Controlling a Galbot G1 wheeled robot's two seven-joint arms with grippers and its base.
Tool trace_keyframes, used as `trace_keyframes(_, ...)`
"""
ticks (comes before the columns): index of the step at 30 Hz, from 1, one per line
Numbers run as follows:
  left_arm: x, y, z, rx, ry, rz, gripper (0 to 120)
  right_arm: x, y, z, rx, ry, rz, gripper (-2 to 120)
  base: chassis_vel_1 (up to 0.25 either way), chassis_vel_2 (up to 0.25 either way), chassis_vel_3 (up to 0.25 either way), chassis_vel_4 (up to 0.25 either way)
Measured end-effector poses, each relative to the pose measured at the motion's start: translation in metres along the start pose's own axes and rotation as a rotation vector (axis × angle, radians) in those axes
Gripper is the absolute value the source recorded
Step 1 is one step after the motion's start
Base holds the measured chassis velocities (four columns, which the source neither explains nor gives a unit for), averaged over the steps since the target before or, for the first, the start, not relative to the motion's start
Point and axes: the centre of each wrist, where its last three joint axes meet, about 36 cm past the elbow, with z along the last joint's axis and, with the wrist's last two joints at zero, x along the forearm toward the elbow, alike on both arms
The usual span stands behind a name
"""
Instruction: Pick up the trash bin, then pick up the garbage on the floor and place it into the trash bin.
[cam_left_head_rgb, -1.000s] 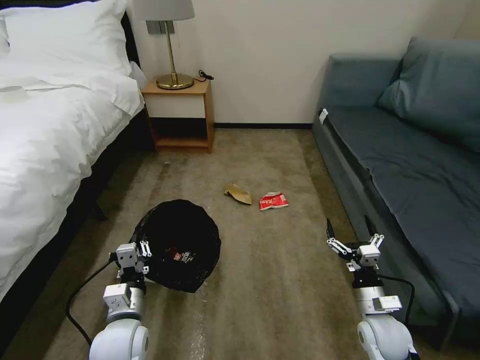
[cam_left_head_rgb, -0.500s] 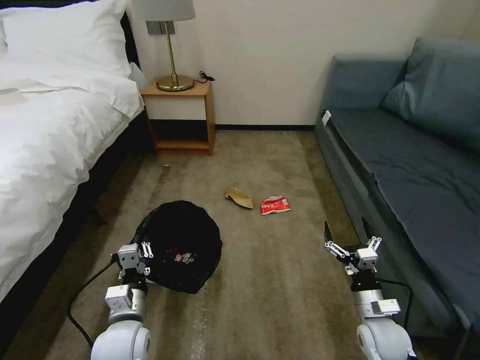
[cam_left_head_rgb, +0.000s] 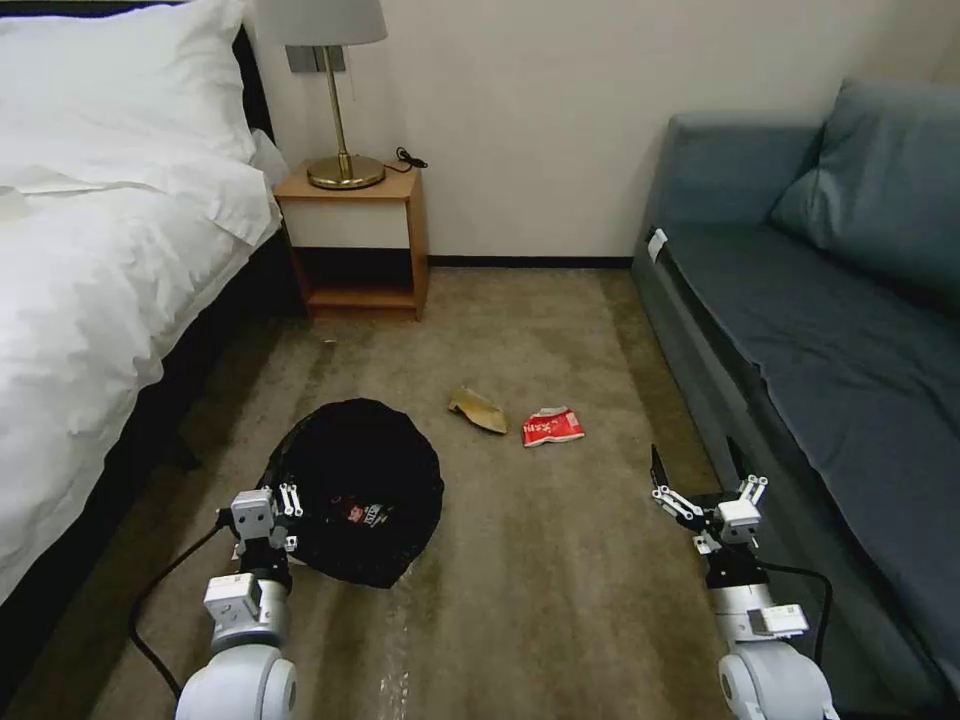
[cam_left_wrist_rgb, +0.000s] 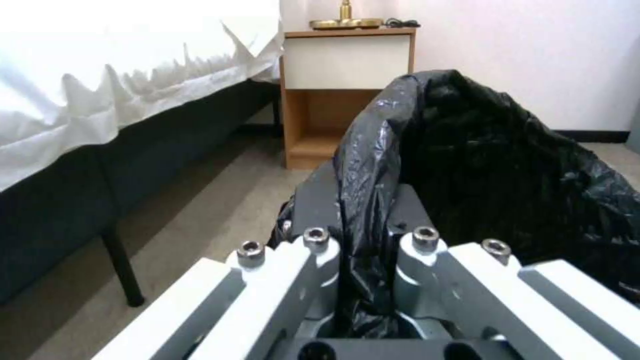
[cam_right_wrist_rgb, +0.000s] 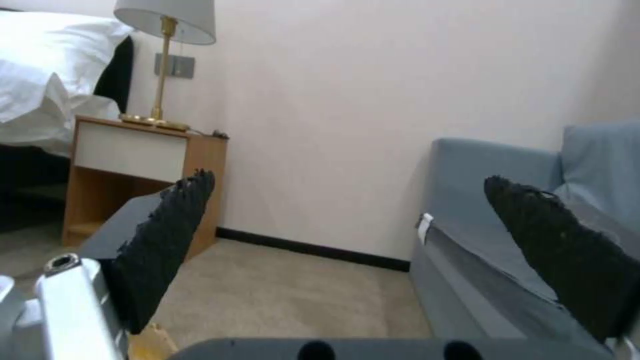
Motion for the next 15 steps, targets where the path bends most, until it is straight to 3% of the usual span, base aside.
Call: trace_keyframes(15,0.0001,0.0003,-0.0002,0.001,-0.003,-0.001,5,0.0017,0.0011,0.0045,0.002,0.005,-0.011,100,-0.097,0.095,0.093,-0.101)
